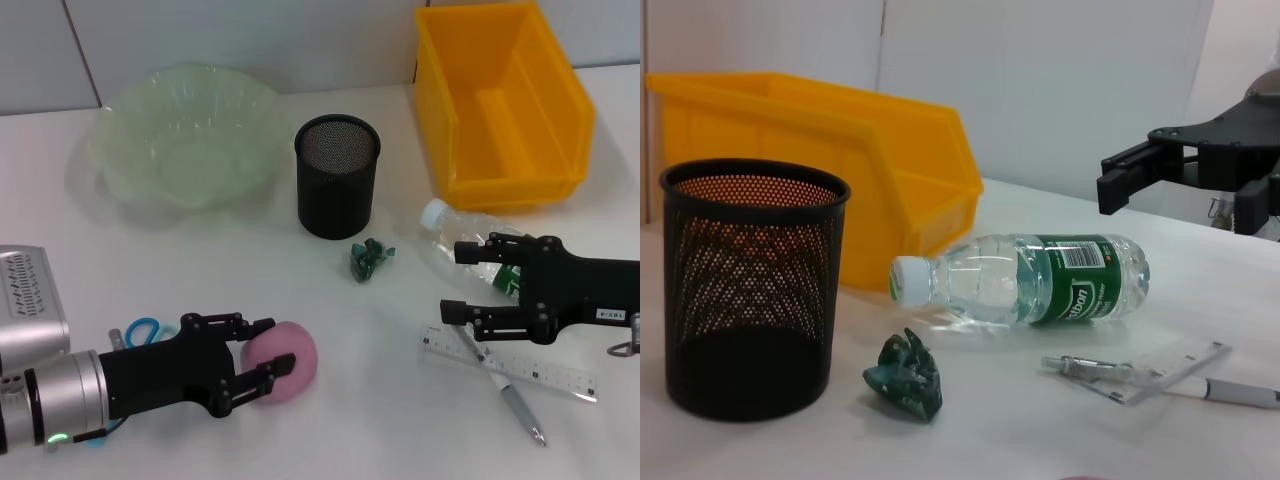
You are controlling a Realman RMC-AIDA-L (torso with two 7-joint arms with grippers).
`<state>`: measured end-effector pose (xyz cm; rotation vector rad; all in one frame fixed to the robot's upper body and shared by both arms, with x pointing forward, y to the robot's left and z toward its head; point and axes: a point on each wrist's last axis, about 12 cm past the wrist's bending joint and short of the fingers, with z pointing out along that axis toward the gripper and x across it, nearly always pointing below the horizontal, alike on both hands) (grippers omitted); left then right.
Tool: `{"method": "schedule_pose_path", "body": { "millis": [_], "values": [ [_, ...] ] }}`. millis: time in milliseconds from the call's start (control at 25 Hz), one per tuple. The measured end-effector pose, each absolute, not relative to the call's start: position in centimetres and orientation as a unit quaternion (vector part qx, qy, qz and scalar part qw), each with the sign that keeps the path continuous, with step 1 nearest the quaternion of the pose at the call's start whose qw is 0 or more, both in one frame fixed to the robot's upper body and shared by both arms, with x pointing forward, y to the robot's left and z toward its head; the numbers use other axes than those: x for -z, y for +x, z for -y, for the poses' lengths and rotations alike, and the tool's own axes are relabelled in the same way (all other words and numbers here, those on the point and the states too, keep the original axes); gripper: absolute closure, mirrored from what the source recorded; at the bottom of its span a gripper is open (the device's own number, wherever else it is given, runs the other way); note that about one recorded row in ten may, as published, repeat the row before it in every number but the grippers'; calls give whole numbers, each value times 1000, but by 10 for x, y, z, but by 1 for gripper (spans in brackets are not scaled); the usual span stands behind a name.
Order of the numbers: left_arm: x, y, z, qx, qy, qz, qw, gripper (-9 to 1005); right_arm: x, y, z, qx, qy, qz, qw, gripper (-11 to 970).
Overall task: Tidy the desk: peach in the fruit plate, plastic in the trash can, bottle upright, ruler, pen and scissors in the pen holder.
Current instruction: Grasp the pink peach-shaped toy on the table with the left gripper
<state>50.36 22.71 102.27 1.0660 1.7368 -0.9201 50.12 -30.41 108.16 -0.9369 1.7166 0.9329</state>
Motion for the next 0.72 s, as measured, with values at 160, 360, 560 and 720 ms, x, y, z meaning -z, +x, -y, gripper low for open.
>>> {"method": "schedule_pose_path", "body": {
  "millis": [160,360,560,720],
  "values": [
    [-1023,504,-227,370,428,-698,439,492,-1081,501,305,-380,-381,-701,468,136],
    [-1023,504,-227,370,428,-698,439,601,-1081,501,305,-380,-381,-701,469,136],
    [-1024,505,-227,371,425,-697,442,603,-1081,500,306,-379,-380,-701,469,136],
    [-1025,505,-227,371,425,-697,443,605,-1081,500,306,-378,-380,-702,469,136]
  ]
}}
